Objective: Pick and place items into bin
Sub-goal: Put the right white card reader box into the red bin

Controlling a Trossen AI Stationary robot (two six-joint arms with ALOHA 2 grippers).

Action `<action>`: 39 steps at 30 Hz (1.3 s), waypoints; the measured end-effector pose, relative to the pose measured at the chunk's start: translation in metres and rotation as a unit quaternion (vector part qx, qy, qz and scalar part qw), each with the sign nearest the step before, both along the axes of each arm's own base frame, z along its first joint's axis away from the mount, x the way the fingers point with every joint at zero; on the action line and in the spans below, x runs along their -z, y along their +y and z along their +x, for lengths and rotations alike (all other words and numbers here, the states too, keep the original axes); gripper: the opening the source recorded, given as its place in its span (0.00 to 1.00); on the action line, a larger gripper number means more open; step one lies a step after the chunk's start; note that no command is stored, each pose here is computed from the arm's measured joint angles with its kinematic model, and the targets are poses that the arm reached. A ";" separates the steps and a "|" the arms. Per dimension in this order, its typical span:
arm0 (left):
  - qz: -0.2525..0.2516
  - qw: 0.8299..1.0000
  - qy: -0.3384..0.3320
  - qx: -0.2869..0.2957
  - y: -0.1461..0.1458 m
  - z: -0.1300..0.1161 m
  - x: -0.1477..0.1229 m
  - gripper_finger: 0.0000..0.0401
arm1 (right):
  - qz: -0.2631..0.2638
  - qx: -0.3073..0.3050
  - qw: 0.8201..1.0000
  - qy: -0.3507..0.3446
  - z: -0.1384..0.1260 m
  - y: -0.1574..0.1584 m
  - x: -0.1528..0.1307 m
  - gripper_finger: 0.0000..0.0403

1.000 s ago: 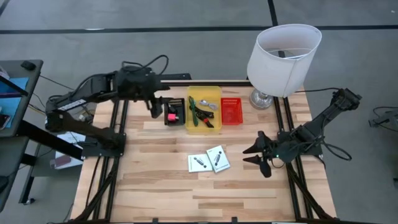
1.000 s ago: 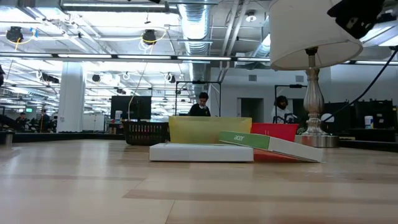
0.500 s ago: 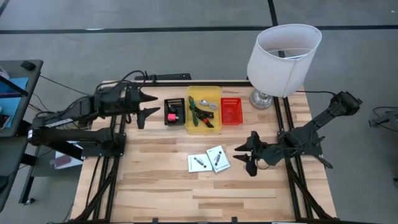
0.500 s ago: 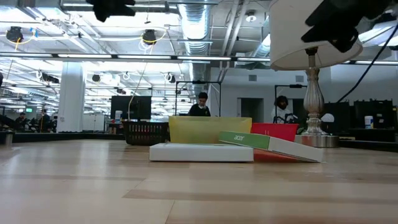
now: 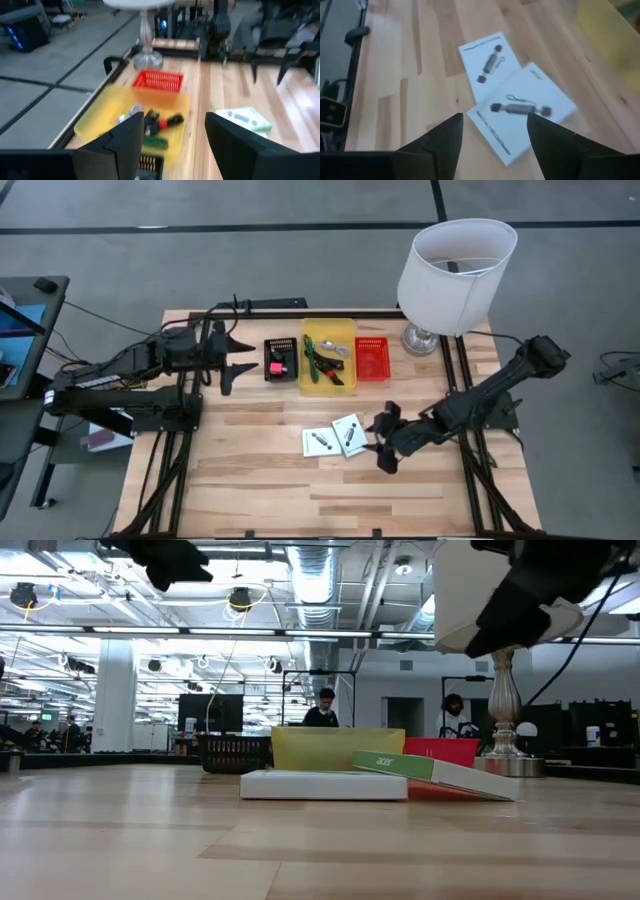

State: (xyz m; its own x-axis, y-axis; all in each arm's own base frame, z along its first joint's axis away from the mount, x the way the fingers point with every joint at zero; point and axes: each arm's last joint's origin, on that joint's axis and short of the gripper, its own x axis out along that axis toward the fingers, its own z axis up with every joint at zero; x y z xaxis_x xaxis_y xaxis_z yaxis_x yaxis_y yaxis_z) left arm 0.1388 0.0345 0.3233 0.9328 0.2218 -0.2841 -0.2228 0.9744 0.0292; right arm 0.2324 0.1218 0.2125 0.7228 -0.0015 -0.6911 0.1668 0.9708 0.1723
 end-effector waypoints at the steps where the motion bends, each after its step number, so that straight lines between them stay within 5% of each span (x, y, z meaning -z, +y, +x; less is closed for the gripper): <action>1: 0.002 1.000 0.009 0.001 0.000 0.000 0.002 0.51 | -0.011 -0.012 1.000 0.002 0.005 0.003 0.000 0.54; 14: -0.003 0.997 0.079 0.005 -0.001 -0.005 0.014 0.51 | -0.098 -0.061 0.986 0.119 0.049 0.031 -0.020 0.43; 20: -0.002 0.997 0.076 0.006 -0.002 -0.007 0.013 0.51 | -0.088 -0.083 0.980 0.155 0.068 0.048 -0.033 0.39; 29: 0.003 0.998 0.066 0.024 -0.004 -0.012 0.011 0.51 | -0.065 -0.041 0.980 0.184 0.095 0.054 -0.007 0.34; 39: -0.004 0.996 0.084 0.024 -0.004 -0.014 0.014 0.51 | -0.077 0.032 0.952 0.294 0.110 0.046 0.017 0.54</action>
State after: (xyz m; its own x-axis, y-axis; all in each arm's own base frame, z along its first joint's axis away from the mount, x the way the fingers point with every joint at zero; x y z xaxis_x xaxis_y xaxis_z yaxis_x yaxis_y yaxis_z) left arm 0.1251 0.0300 0.3093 0.8810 0.1754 -0.4393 -0.1685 0.9842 0.0550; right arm 0.3420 0.1682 0.1960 0.2068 -0.1656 -0.9643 0.2497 0.9619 -0.1116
